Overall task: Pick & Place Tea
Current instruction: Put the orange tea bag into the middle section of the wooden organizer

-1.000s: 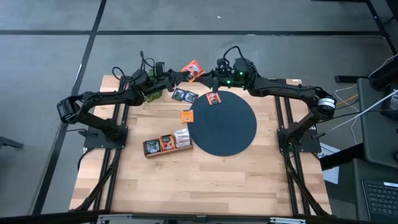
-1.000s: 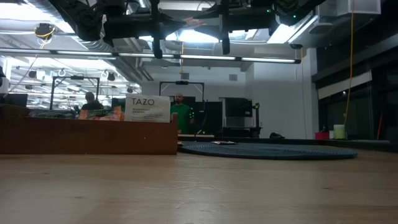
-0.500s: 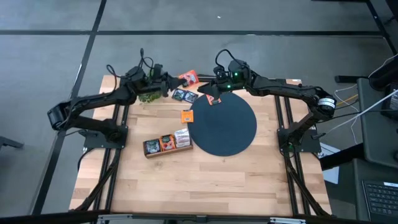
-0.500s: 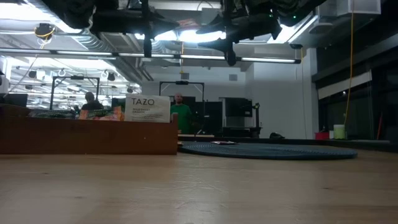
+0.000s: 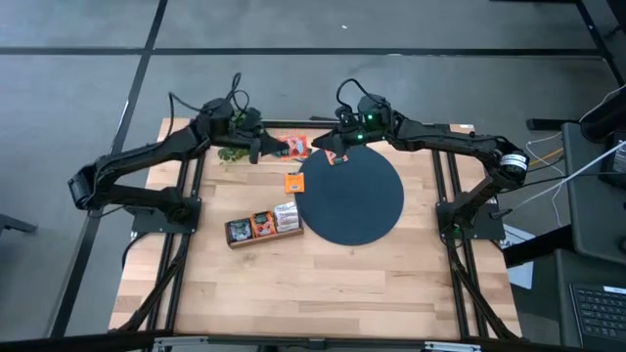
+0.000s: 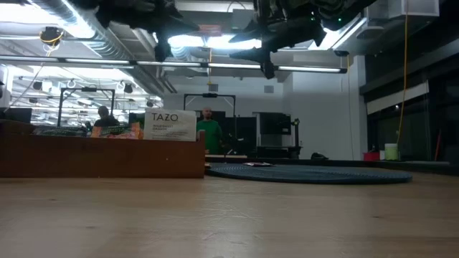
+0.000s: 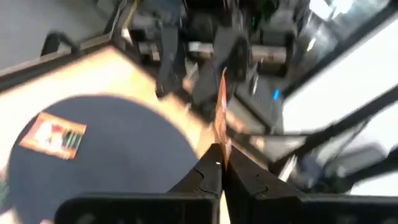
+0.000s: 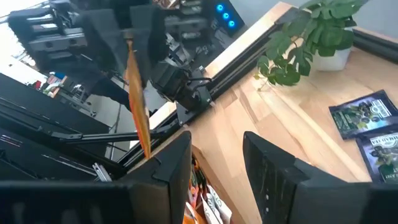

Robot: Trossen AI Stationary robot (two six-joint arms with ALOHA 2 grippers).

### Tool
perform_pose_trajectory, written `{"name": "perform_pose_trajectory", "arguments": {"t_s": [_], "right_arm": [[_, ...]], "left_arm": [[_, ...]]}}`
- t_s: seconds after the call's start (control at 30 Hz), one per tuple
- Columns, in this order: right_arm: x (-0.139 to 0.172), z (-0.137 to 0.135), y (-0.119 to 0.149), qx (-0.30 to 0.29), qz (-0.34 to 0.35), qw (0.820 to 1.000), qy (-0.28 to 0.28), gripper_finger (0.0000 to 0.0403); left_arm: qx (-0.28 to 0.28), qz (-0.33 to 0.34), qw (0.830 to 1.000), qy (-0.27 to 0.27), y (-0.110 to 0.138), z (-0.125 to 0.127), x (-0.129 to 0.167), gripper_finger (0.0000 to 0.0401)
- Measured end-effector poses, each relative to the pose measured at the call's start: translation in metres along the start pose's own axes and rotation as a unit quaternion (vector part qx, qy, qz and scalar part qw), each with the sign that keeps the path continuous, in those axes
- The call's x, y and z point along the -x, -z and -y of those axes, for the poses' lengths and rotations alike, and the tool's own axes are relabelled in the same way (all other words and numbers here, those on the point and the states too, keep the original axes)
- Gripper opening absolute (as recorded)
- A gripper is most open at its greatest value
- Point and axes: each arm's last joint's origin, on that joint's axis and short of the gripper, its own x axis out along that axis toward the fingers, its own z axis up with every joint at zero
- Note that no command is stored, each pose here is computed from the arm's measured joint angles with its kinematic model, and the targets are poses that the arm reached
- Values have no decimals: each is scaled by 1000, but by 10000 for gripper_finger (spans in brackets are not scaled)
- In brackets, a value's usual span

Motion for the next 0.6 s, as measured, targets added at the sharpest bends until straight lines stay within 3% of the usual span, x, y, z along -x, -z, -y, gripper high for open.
{"name": "perform_pose_trajectory", "arguments": {"t_s": [0.17,0.33,0.6], "right_arm": [[0,1,2,5,-8,1000,5,146],[0,4,7,-8,-33,999,22,146],[1,8,14,-15,-64,997,42,146]], "left_arm": [[-19,-98,994,-49,-10,16,9,2],[0,-193,978,-82,-10,27,17,2],[7,-349,933,-82,14,40,-3,2]]}}
